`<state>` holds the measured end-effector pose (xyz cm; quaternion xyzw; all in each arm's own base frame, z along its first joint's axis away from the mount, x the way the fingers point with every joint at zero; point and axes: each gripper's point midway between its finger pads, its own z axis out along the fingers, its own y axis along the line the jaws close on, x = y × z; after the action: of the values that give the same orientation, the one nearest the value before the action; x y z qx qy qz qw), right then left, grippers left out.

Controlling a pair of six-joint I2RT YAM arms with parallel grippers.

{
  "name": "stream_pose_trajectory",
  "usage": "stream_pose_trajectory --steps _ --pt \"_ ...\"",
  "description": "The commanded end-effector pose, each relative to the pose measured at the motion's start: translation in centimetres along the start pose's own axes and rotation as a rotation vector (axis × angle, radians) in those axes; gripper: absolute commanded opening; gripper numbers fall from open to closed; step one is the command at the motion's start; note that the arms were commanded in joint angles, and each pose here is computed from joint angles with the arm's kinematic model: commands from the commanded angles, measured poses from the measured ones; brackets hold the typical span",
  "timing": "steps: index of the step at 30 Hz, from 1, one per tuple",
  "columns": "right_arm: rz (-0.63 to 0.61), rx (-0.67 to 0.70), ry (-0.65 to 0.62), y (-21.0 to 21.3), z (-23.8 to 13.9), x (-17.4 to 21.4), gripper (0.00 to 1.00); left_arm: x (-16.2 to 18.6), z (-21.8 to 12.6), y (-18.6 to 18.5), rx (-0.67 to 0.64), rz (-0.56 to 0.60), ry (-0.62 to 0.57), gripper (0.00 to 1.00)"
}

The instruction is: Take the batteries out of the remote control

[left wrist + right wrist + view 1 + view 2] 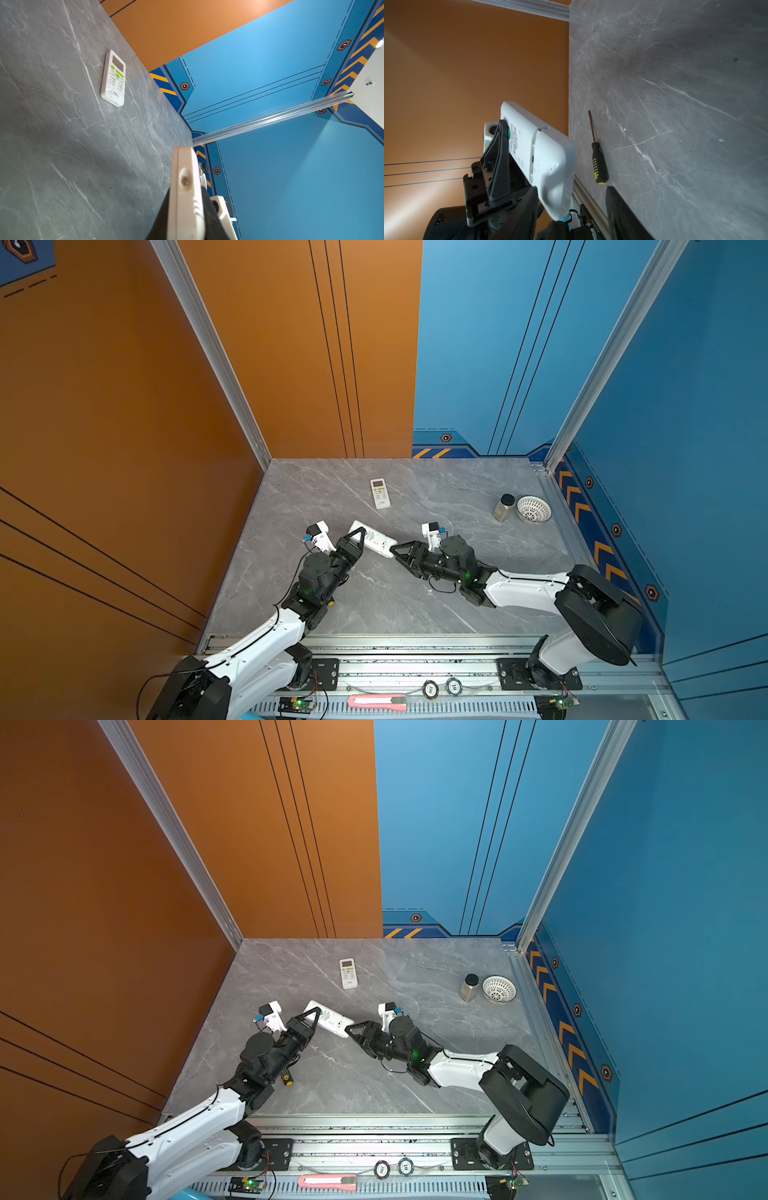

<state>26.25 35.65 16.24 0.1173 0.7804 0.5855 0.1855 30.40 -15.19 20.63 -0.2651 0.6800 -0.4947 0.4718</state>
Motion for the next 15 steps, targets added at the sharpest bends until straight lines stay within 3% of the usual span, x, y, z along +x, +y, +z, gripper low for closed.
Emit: stream_pose_trajectory --steps 1,10,15 --pt "-0.034 0.024 -0.029 -0.2 -0.8 -0.6 0.53 0.3 0.3 -0.3 0.014 0.035 0.002 0.0" --pt "-0.019 -0.014 -0.008 0.1 0.6 -0.4 0.49 0.5 0.8 -0.4 0.018 0.034 0.007 0.0" --pt "-0.017 -0.019 -0.004 0.1 1.1 -0.1 0.52 0.5 0.8 -0.5 0.022 0.031 0.008 0.0"
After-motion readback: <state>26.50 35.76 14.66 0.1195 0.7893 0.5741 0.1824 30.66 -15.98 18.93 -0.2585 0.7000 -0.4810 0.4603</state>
